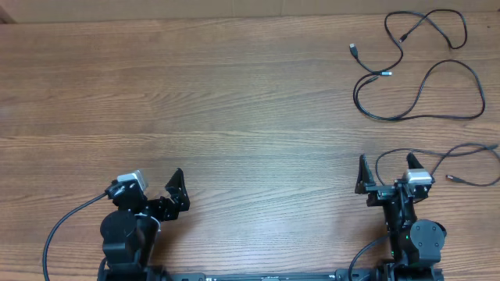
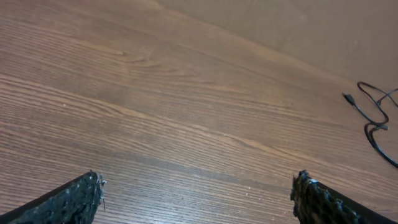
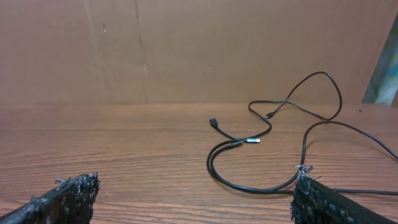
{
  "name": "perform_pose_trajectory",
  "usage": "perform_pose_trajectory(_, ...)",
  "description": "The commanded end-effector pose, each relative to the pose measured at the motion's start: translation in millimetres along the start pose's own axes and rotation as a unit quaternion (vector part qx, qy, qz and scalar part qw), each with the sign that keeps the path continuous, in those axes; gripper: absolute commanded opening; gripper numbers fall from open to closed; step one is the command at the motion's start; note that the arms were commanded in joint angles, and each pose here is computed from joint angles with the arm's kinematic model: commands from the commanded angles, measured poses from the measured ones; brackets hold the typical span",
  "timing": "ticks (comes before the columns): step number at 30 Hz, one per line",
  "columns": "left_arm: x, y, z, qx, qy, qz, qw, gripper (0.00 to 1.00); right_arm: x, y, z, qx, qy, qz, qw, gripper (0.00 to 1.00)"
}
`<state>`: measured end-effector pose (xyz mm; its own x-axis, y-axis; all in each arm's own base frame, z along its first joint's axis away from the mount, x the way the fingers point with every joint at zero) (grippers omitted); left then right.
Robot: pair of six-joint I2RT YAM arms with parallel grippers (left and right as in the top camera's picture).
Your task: Untangle cables
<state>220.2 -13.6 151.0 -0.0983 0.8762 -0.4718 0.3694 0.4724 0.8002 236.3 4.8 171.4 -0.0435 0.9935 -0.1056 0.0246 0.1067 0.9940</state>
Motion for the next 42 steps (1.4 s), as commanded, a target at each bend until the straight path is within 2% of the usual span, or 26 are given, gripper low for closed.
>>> perform_pose_trajectory(1,-1,1,-1,-0.007,-0.006,0.013,1.0,0.99,-1,-1,0,-0.003,-0.003,0.003,1.0,1.0)
perform_pose_trajectory(22,-6,10,-3,-0.031,-0.02,0.017,0.999,1.0,-1,-1,0,-0.003,-0.003,0.003,1.0,1.0)
perform_pose_trajectory(36,-14,3,6,-0.091,-0.089,0.035,0.991,1.0,-1,-1,0,-0.003,-0.003,0.003,1.0,1.0)
perform_pose_trajectory(42,-14,3,7,-0.096,-0.089,0.046,0.99,0.99,-1,-1,0,-0.003,-0.003,0.003,1.0,1.0)
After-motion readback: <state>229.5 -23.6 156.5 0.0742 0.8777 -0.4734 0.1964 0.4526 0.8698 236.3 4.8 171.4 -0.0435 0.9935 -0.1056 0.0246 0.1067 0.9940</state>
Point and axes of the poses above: each gripper's point midway between its finger pads, its own z axis out along the fingers, its own x axis along the line the jaws close on, y = z × x, the point moved 1 cm from there along -z, back along the fingers, and after that the axes turned 7 degrees about -z, right-handed, at the moved point
